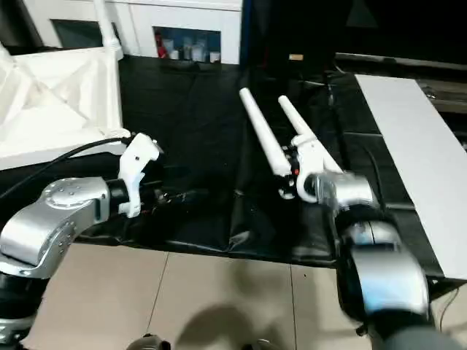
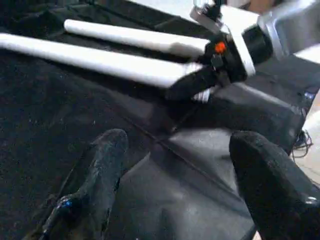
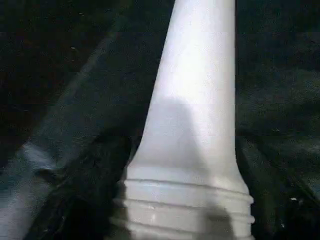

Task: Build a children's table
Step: Pick table leg

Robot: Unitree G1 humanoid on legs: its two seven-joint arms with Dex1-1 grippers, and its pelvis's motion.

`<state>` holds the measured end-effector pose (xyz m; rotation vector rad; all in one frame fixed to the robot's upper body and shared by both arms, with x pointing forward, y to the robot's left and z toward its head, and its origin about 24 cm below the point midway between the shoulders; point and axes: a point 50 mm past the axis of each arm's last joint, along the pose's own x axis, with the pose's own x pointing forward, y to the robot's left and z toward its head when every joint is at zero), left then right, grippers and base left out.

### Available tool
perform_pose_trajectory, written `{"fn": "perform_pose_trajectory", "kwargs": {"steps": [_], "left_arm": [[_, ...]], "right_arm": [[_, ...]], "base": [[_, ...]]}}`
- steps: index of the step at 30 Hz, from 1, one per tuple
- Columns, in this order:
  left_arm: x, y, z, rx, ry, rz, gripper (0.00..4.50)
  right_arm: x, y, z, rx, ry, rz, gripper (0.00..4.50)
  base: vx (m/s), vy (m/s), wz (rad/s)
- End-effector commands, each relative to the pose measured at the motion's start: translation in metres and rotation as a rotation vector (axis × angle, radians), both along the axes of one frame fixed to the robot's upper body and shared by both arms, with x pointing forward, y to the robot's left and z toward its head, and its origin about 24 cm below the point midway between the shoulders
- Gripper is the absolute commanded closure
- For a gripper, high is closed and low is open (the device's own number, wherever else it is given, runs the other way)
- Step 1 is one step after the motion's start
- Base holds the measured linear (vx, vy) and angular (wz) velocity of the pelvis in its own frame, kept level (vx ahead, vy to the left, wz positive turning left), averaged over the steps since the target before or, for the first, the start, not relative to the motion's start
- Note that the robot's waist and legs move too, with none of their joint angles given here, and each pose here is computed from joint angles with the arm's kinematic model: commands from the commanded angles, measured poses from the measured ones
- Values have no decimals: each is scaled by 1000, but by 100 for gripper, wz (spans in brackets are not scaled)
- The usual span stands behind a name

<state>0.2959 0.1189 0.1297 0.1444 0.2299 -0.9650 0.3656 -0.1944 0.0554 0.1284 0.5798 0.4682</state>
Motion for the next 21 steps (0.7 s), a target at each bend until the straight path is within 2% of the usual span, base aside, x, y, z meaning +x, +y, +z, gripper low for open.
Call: {"fn": "perform_pose_trajectory", "kwargs": {"steps": [1, 3, 4, 5, 7, 9, 10, 13, 15, 21], "left_arm": [[6, -2, 16, -55, -61, 42, 83], [14, -6, 25, -148, -54, 96, 83], [14, -6, 25, -153, -52, 99, 54], [21, -10, 33, -272, 7, 158, 54], [26, -17, 39, -380, 69, 191, 41], [34, -26, 43, -548, 172, 245, 11], [34, -26, 43, -548, 172, 245, 3], [42, -29, 39, -637, 284, 328, 0], [46, -30, 38, -681, 328, 356, 2], [53, -29, 49, -795, 381, 372, 0]], "right_arm": [[3, 3, 22, 110, -123, 20, 173], [-3, 7, 29, 214, -189, 59, 173], [-4, 7, 30, 219, -191, 61, 173], [-13, 11, 37, 338, -242, 96, 173], [-25, 16, 43, 437, -280, 142, 174], [-43, 25, 51, 561, -331, 209, 175], [-43, 25, 51, 561, -331, 209, 175], [-62, 36, 59, 657, -371, 259, 175], [-69, 42, 63, 688, -387, 289, 175], [-87, 56, 69, 723, -384, 360, 175]], "base": [[0, 0, 0], [0, 0, 0], [0, 0, 0], [0, 0, 0], [0, 0, 0], [0, 0, 0], [0, 0, 0], [0, 0, 0], [0, 0, 0], [0, 0, 0]]}}
